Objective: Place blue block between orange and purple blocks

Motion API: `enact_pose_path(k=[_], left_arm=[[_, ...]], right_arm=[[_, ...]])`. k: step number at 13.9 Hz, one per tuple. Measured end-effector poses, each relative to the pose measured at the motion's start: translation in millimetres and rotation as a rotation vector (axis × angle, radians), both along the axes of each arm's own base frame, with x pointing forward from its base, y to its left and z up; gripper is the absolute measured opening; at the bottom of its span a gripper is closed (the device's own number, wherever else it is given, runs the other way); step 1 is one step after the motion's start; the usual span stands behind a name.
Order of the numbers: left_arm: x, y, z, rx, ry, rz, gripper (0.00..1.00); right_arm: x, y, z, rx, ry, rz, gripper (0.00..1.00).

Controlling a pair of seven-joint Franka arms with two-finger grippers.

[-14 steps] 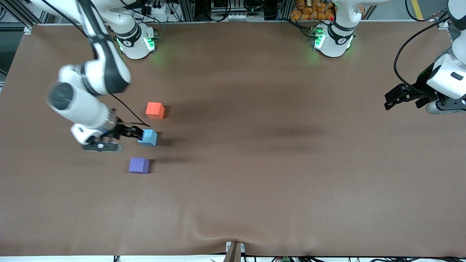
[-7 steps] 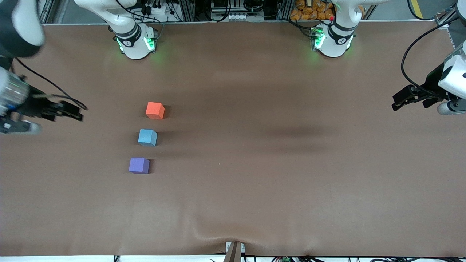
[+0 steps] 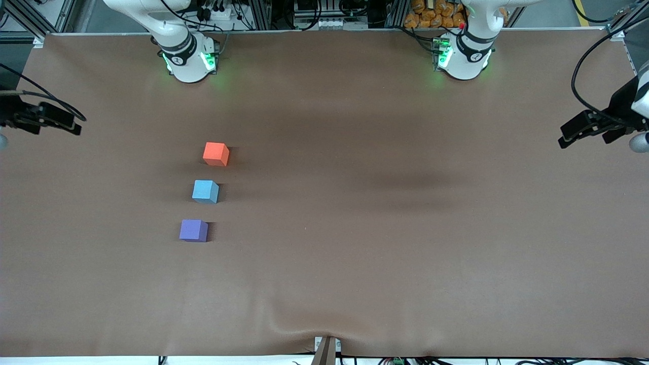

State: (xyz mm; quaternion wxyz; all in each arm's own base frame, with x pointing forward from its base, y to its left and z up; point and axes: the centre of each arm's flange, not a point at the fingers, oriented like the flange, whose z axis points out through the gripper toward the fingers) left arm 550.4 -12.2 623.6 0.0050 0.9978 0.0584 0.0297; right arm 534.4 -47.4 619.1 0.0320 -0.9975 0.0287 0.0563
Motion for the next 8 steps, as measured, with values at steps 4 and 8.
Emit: enact_pose_path(k=[4, 8], left_arm=[[-0.7, -1.6, 0.5, 0.002, 0.006, -0.039, 1.0], [-0.8, 1.1, 0.3, 0.003, 0.007, -0.056, 1.0]], right_arm=[[-8.6, -2.3, 9.4, 0.003, 0.003, 0.005, 1.0], [-10.1, -3.1, 9.4, -0.007, 0.011, 0.007, 1.0]])
